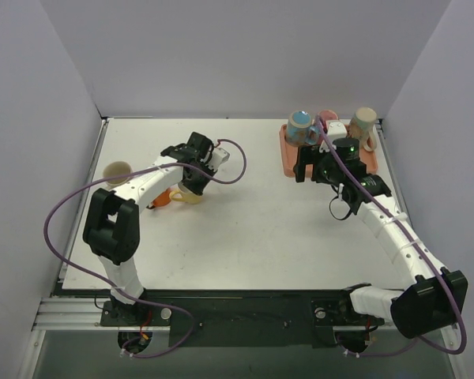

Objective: Turn the mug right side up

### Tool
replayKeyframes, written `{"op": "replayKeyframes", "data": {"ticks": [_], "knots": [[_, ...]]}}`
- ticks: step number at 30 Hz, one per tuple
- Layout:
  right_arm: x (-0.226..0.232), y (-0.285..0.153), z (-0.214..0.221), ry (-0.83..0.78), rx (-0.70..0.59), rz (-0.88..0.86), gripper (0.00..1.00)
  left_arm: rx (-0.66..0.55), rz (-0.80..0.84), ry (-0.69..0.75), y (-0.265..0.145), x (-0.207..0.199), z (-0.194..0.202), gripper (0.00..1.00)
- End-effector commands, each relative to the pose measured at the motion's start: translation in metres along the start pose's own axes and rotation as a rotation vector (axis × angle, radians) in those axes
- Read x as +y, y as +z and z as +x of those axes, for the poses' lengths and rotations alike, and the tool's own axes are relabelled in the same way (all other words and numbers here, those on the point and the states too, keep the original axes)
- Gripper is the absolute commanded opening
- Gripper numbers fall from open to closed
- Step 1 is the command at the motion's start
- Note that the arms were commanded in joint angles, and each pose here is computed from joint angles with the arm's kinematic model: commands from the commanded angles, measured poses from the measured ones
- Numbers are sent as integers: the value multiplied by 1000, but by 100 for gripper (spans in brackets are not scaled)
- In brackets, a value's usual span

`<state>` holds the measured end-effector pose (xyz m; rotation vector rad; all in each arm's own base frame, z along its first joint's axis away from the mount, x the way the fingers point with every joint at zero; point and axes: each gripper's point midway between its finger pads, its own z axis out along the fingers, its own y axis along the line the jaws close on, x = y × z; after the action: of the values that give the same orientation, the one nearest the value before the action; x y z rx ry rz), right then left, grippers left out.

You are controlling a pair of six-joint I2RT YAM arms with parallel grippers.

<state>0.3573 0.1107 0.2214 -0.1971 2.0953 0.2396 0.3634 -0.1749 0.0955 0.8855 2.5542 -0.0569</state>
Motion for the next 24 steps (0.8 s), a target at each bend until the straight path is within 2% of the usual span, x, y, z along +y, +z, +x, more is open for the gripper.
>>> {"op": "replayKeyframes", "data": {"ticks": [1,6,10,15,18,21,24], "knots": [[-24,-2,-2,4,-9,70,91,-46,-3,1,0,3,-12,12],[-64,12,-12,23,5,126,90,-42,0,14,1,4,-10,22],[-97,30,-27,59,14,156,88,-59,2,19,-5,6,-13,36],[-144,70,-21,88,78,268,81,-115,27,16,-26,7,-22,57],[-163,100,-23,41,113,309,77,-137,35,22,-43,6,-26,58],[-179,130,-20,-12,160,320,63,-192,18,23,-73,11,-40,58],[-195,160,-18,-49,201,349,62,-269,9,10,-106,15,-54,59]]}}
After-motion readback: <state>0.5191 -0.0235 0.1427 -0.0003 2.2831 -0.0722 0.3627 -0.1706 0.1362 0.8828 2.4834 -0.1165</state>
